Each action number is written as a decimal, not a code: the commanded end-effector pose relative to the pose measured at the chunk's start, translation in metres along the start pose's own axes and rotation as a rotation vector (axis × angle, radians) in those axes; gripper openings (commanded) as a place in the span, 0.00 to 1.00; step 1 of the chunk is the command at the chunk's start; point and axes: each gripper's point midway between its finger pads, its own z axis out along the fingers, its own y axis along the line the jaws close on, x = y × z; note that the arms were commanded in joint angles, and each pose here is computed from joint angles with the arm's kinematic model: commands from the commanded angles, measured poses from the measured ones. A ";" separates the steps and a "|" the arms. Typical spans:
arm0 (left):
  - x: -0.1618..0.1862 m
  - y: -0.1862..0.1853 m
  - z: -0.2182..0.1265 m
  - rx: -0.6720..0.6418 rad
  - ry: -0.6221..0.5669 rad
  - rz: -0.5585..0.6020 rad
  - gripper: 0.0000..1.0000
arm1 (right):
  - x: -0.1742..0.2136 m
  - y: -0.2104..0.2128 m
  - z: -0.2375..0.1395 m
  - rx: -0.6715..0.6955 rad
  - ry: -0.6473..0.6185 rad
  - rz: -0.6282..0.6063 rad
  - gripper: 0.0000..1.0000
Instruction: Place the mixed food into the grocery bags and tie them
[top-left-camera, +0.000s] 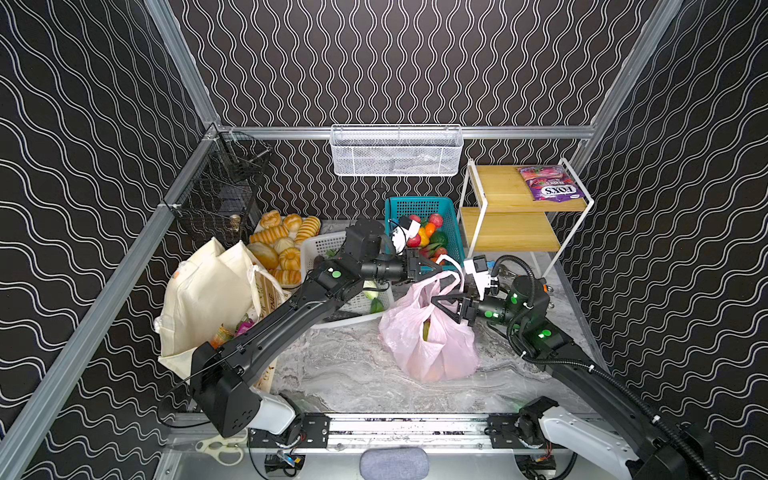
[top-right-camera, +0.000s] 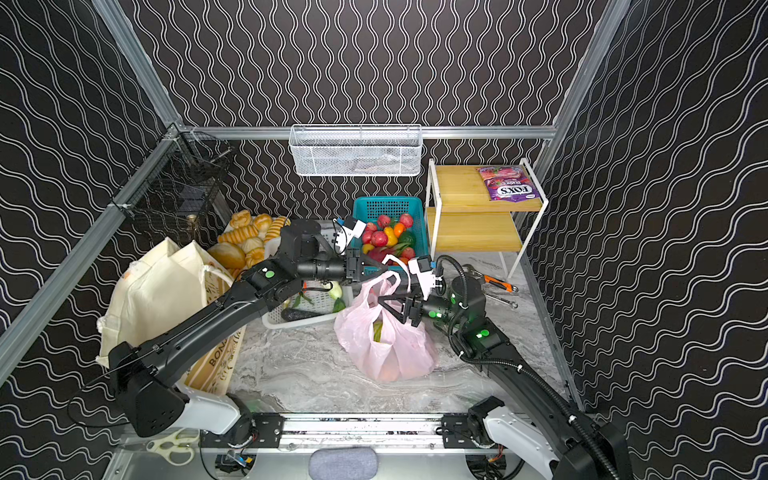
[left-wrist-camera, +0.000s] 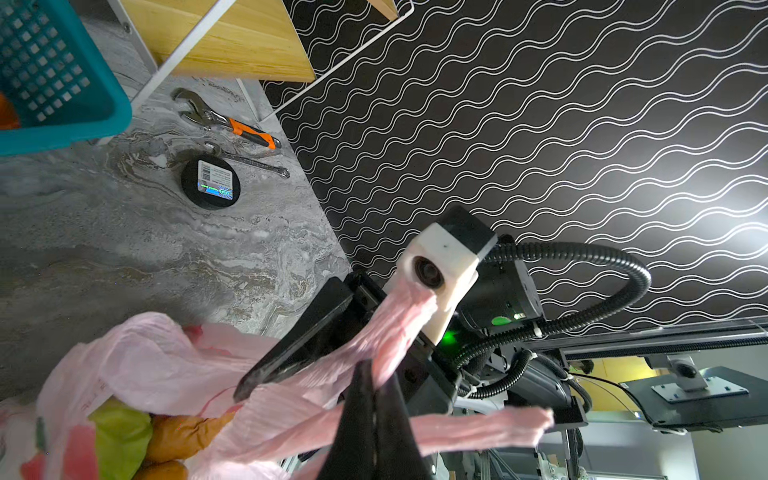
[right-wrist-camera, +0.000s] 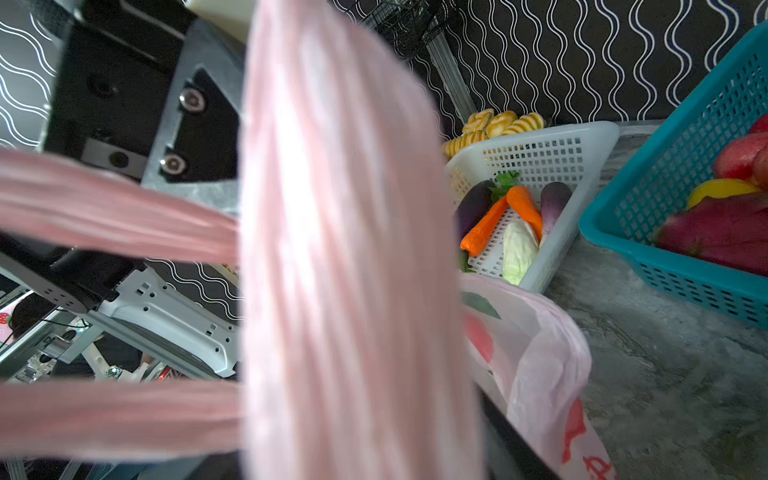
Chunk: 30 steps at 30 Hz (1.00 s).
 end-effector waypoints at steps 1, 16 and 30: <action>-0.002 0.001 -0.002 -0.023 -0.023 0.029 0.00 | -0.016 0.012 -0.001 -0.042 -0.049 0.003 0.68; -0.003 0.021 -0.017 -0.092 -0.162 -0.026 0.00 | -0.014 -0.026 -0.005 0.160 -0.094 0.109 0.30; -0.001 0.036 -0.040 -0.190 -0.249 -0.043 0.00 | -0.012 -0.018 -0.009 0.120 -0.117 0.127 0.41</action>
